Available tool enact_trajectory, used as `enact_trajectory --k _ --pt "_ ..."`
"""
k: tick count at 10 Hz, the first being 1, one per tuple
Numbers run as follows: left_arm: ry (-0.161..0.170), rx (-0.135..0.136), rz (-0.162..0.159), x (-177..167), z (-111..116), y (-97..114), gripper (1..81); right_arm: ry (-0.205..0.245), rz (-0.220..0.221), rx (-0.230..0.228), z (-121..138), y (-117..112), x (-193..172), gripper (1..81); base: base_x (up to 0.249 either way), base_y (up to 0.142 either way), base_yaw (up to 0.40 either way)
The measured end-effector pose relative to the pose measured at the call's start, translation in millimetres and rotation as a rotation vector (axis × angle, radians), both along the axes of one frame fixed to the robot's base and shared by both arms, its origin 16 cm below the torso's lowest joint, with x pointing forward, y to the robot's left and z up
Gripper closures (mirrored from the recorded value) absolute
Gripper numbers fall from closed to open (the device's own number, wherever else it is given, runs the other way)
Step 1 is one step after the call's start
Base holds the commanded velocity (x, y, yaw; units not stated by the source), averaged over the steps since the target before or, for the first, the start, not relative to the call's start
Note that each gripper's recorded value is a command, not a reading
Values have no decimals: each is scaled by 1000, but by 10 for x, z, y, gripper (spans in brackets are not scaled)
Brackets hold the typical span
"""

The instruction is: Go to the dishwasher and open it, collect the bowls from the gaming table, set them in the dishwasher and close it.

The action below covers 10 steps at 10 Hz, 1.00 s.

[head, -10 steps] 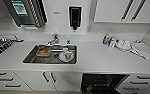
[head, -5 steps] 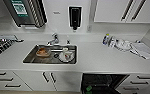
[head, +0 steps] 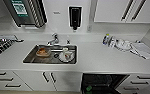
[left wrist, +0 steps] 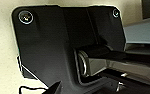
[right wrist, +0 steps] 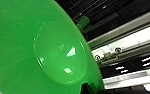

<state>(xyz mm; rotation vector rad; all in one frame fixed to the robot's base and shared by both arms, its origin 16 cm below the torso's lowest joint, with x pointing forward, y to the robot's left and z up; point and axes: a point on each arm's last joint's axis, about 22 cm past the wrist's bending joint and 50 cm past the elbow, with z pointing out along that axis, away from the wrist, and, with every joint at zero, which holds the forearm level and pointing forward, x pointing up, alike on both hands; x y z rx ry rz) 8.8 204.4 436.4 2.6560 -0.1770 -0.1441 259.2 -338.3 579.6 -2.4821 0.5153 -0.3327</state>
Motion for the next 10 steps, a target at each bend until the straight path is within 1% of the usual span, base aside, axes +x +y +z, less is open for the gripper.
enact_trajectory --k 1,2,3,4,6,7,9,10 --pt "15 0 1 -161 -2 -35 10 -17 -10 11 45 43 176 811 0 0 0" --pt "12 1 0 -180 -27 -91 10 -28 -18 31 63 152 303 811 0 0 0" --pt "-3 -3 -1 -133 -58 -163 10 -26 -23 43 38 256 391 811 0 0 0" --pt "-7 -2 -7 -166 -79 -213 10 -25 -30 43 24 271 478 811 0 0 0" --pt "9 5 -12 -392 -76 -187 10 -36 -57 24 32 148 700 811 0 0 0" --pt "14 8 -13 -453 -71 -164 10 -47 -62 22 37 154 805 811 0 0 0" --pt "6 1 -10 -432 -67 -179 10 -48 -83 40 3 282 942 811 0 0 0" --pt "9 1 -9 -453 -63 -178 10 -51 -100 32 -26 244 1026 811 0 0 0"
